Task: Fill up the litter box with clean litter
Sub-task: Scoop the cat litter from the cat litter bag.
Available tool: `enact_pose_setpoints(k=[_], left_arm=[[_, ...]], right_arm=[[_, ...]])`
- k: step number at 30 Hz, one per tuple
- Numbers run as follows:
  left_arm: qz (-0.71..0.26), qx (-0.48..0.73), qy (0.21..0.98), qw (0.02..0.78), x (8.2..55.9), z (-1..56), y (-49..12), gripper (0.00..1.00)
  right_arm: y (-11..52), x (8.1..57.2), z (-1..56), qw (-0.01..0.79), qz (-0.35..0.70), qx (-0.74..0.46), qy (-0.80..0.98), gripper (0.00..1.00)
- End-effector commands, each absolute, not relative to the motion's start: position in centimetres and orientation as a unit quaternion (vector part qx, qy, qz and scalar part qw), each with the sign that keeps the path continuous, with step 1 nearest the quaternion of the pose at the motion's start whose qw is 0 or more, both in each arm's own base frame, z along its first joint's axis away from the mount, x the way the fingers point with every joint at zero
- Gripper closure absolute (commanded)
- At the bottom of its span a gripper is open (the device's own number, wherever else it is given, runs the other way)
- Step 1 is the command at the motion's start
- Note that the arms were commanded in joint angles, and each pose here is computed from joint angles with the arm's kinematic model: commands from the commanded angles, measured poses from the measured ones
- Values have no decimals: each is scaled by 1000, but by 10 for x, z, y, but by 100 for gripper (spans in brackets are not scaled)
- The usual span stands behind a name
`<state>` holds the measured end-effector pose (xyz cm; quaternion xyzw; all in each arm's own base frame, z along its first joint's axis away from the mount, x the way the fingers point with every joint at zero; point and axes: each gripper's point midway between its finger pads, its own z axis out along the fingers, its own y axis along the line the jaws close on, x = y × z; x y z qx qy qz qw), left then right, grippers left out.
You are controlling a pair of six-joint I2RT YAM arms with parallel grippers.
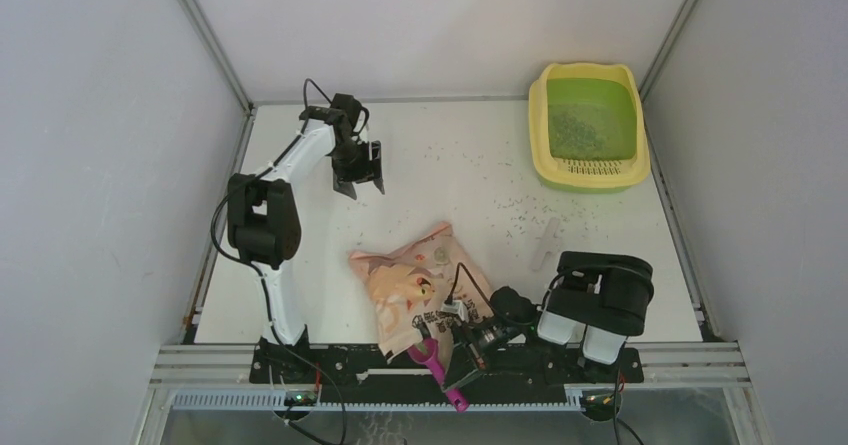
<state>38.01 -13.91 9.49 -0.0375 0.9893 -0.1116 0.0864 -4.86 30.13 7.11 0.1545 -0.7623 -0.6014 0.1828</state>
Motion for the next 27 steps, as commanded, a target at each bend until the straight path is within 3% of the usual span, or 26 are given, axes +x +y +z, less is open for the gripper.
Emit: enact_pose_setpoints(k=[1, 12, 21, 27], left_arm=[[-133, -37, 983, 122, 383, 124, -144, 27], [-147, -33, 979, 134, 367, 143, -150, 27], [-219, 7, 966, 137, 274, 152, -191, 28], [-256, 44, 958, 125, 237, 154, -225, 37]], right_arm=[[302, -62, 77, 174, -622, 177, -743, 90], [306, -83, 71, 172, -620, 201, -739, 90], [309, -64, 68, 155, -625, 195, -740, 90], [311, -44, 67, 151, -630, 188, -738, 91]])
